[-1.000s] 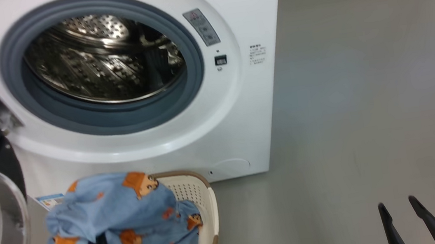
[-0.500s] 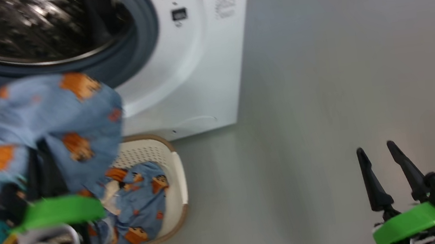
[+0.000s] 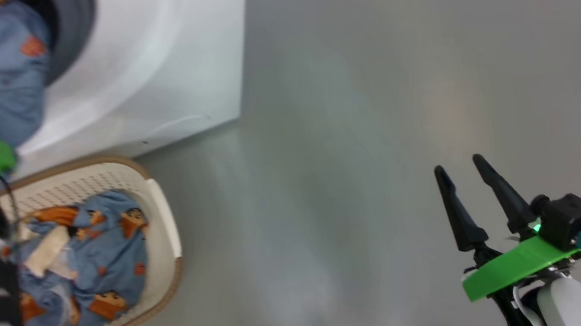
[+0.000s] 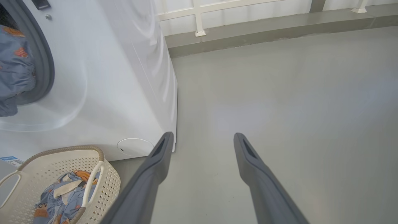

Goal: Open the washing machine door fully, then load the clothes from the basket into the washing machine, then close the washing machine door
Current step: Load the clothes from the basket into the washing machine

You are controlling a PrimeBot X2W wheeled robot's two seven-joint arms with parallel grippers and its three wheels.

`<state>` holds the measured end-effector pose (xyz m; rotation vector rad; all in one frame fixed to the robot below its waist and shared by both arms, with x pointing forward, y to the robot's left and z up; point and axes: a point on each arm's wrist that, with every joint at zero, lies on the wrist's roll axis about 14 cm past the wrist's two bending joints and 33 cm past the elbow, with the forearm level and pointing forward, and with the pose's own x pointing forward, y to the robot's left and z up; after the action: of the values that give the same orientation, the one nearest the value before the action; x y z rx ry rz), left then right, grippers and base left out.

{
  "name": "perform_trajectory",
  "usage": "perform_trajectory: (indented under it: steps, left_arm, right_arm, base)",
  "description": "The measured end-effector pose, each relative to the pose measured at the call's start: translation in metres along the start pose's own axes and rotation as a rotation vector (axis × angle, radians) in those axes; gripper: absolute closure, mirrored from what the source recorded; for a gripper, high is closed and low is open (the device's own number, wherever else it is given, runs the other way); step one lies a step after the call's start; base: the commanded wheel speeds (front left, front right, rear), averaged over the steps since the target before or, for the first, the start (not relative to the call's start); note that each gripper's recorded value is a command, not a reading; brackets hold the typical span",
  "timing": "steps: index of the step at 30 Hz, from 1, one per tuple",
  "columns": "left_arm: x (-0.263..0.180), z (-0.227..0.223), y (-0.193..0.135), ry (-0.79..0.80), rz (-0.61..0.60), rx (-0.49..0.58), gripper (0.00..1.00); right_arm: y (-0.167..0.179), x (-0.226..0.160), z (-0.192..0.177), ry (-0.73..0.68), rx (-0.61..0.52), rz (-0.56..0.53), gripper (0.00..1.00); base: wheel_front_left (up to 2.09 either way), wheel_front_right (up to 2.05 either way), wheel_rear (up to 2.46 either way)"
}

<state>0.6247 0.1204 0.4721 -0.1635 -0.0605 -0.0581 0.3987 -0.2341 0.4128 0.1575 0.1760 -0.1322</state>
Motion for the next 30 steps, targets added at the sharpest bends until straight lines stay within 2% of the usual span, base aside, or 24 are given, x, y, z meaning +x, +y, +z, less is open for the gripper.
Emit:
perform_trajectory:
  steps: [11,16,25,30]
  left_arm:
    - [0.07,-0.036,-0.025,0.034,-0.028,0.023,1.0]
    - [0.092,-0.033,-0.031,0.005,-0.031,0.012,1.0]
    - [0.135,-0.037,-0.016,-0.011,0.001,0.043,1.0]
    - [0.159,-0.034,0.003,-0.041,0.037,0.077,1.0]
  right_arm:
    - [-0.019,-0.008,-0.037,0.125,-0.032,-0.056,0.0]
    - [-0.023,-0.01,-0.048,0.161,-0.043,-0.069,0.0]
    - [-0.026,-0.001,-0.065,0.211,-0.067,-0.07,0.0]
    - [-0.028,0.009,-0.074,0.23,-0.063,-0.07,0.0]
  base:
    - [0.0,0.0,0.0]
    - [0.0,0.0,0.0]
    - [0.0,0.0,0.0]
    - [0.0,0.0,0.0]
